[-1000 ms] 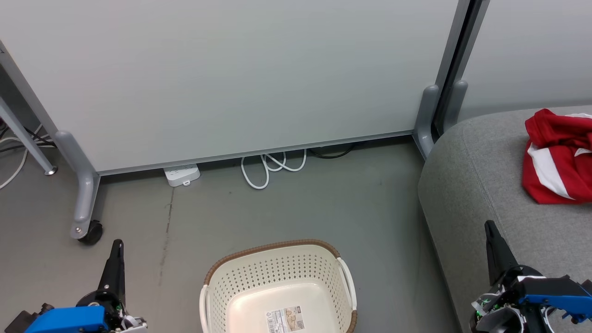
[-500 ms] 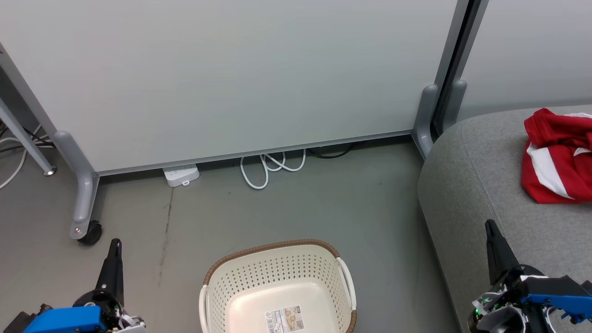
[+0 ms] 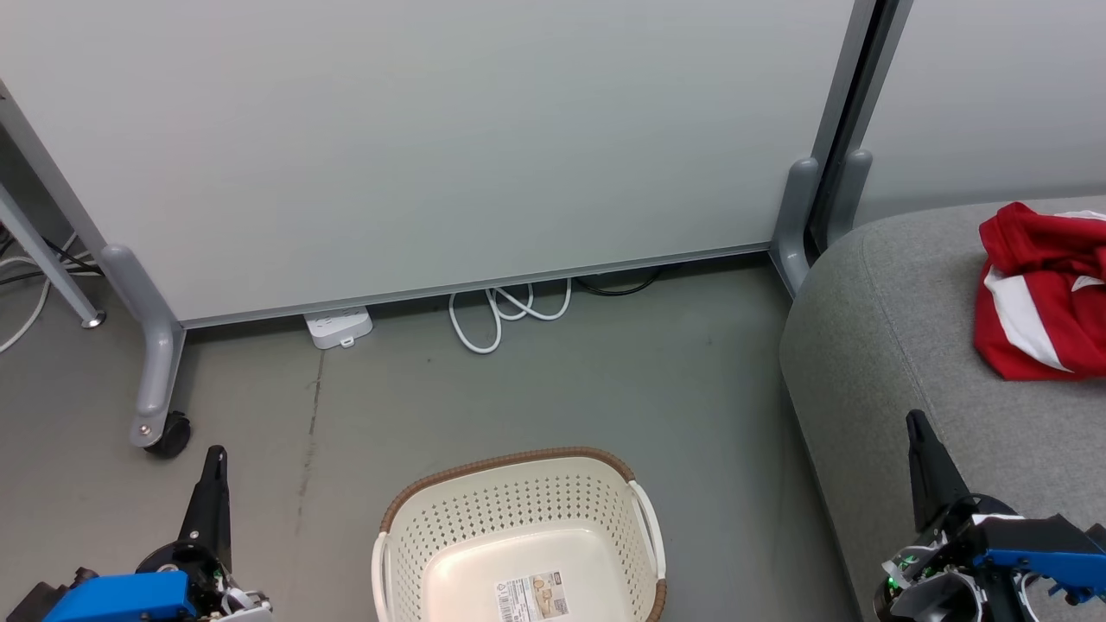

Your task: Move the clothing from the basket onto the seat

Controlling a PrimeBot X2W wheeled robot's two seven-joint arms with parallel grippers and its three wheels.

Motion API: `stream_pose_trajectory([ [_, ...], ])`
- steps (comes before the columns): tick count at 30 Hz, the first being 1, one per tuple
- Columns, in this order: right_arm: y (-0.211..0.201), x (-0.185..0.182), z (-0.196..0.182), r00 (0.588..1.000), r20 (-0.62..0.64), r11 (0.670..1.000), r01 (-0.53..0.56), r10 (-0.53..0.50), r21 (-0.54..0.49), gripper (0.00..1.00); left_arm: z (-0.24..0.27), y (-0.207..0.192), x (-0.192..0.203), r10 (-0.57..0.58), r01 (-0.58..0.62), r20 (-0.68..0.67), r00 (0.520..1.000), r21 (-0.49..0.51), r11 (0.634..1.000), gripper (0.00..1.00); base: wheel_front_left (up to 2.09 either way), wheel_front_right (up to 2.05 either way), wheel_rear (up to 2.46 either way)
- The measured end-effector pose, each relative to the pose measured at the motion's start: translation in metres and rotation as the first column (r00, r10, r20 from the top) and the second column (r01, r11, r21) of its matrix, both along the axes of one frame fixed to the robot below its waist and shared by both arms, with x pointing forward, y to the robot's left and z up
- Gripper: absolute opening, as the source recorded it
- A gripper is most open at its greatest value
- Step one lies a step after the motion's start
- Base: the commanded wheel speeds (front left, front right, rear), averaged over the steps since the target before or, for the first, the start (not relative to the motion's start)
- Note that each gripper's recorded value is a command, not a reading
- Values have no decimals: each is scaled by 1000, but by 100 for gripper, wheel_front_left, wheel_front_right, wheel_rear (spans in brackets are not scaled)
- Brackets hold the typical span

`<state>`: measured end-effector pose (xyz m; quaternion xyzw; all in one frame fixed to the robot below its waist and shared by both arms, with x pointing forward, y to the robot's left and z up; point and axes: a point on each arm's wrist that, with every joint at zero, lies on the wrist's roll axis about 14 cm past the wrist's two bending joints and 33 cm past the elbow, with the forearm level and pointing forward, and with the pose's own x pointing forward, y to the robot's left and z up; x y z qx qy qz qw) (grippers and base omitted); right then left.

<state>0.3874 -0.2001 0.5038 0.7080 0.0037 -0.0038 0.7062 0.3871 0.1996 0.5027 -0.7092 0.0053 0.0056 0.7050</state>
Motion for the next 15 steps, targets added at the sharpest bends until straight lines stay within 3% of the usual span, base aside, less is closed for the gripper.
stream_pose_trajectory([
  [15,0,0,0,1000,0,1000,0,0,0,0,0,0,0,0,0,0,1000,0,1000,0,0,0,0],
])
